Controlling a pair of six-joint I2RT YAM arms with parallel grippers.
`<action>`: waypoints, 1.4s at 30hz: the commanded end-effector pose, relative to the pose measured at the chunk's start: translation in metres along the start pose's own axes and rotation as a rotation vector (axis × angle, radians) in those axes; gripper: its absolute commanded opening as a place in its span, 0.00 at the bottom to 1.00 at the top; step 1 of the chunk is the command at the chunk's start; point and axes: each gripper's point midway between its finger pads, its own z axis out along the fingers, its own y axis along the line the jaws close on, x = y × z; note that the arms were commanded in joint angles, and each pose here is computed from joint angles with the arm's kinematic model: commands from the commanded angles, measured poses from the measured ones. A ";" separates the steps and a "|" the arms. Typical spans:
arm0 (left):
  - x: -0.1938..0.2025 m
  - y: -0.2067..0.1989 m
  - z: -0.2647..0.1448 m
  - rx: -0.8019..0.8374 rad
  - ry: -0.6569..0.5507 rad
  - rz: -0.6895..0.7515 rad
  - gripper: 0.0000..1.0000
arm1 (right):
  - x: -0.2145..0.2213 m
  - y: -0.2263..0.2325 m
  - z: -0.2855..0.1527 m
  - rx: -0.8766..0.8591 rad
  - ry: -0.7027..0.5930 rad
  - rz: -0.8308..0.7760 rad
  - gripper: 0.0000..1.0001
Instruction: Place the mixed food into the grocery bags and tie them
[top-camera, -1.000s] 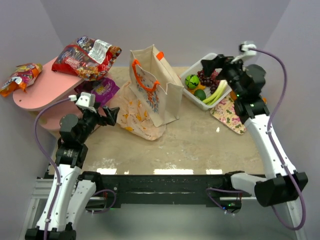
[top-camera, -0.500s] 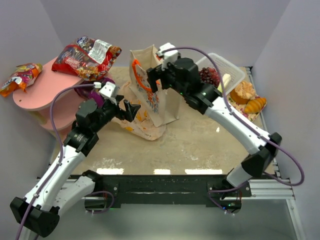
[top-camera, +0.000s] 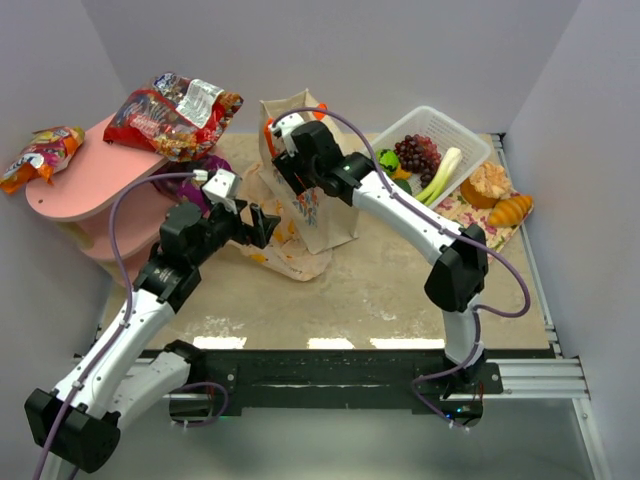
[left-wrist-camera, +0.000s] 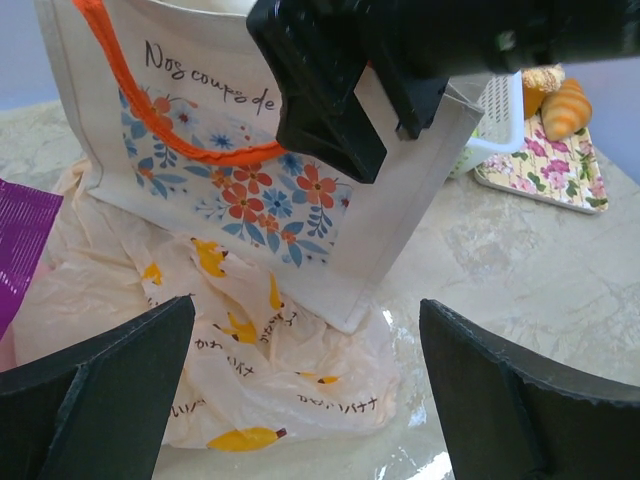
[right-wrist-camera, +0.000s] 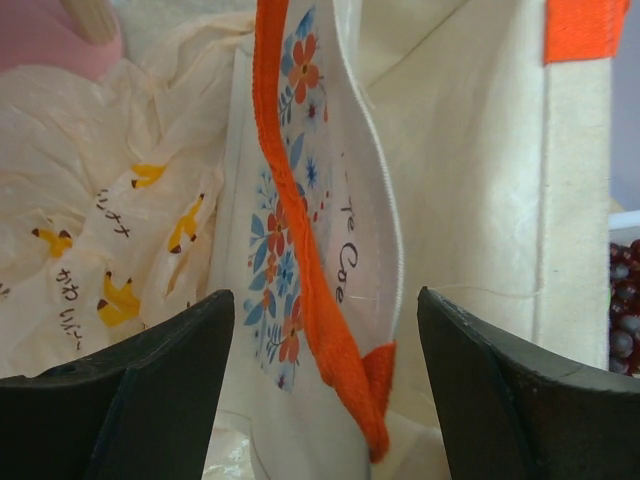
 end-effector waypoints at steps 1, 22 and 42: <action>-0.022 -0.006 -0.004 0.028 -0.075 0.006 1.00 | -0.009 -0.014 -0.004 0.053 -0.008 -0.015 0.64; -0.022 0.000 -0.005 0.021 -0.069 0.041 1.00 | -0.098 -0.120 -0.149 0.352 -0.228 -0.028 0.00; -0.034 -0.072 0.028 0.385 -0.064 -0.306 1.00 | 0.098 -0.044 -0.168 0.107 0.104 0.206 0.00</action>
